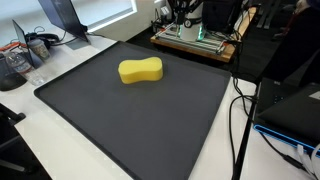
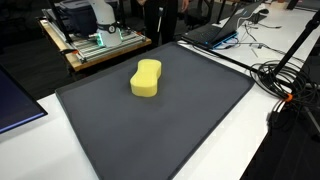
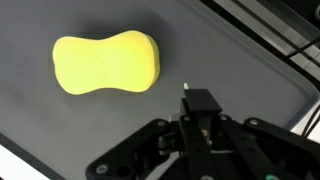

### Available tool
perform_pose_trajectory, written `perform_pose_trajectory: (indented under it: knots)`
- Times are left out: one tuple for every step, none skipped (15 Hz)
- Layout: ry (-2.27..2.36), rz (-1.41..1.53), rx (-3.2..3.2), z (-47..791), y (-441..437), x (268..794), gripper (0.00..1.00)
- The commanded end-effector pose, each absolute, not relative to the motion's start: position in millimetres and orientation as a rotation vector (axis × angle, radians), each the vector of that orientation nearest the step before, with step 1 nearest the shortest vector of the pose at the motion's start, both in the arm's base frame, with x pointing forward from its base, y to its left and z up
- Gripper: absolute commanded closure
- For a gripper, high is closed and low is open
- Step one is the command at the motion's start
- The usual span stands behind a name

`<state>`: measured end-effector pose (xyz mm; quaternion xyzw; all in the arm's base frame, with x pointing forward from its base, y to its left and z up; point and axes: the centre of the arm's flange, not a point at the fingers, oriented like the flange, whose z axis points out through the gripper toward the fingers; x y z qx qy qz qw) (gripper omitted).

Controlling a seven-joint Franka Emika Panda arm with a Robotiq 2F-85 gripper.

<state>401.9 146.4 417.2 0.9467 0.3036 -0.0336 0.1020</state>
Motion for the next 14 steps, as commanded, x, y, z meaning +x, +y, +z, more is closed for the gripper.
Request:
perform_pose_trajectory:
  knots:
    - [0.895,-0.085,2.799,420,142,398,0.88]
    - [0.895,-0.079,2.799,420,141,395,0.88]
    - [0.897,-0.077,2.800,420,141,393,0.97]
    - [0.880,-0.074,2.823,425,131,396,0.97]
    - [0.854,-0.064,2.840,431,122,394,0.97]
    - [0.842,-0.042,2.867,438,110,393,0.97]
    - [0.804,-0.013,2.893,445,95,392,0.97]
    - [0.778,0.011,2.919,452,84,392,0.97]
    - [0.755,0.039,2.954,459,69,391,0.97]
    - [0.726,0.063,2.981,466,56,390,0.97]
    - [0.711,0.101,3.017,474,41,387,0.97]
    - [0.690,0.139,3.046,482,28,383,0.97]
    - [0.676,0.183,3.082,490,14,378,0.97]
    - [0.661,0.225,3.105,497,2,375,0.97]
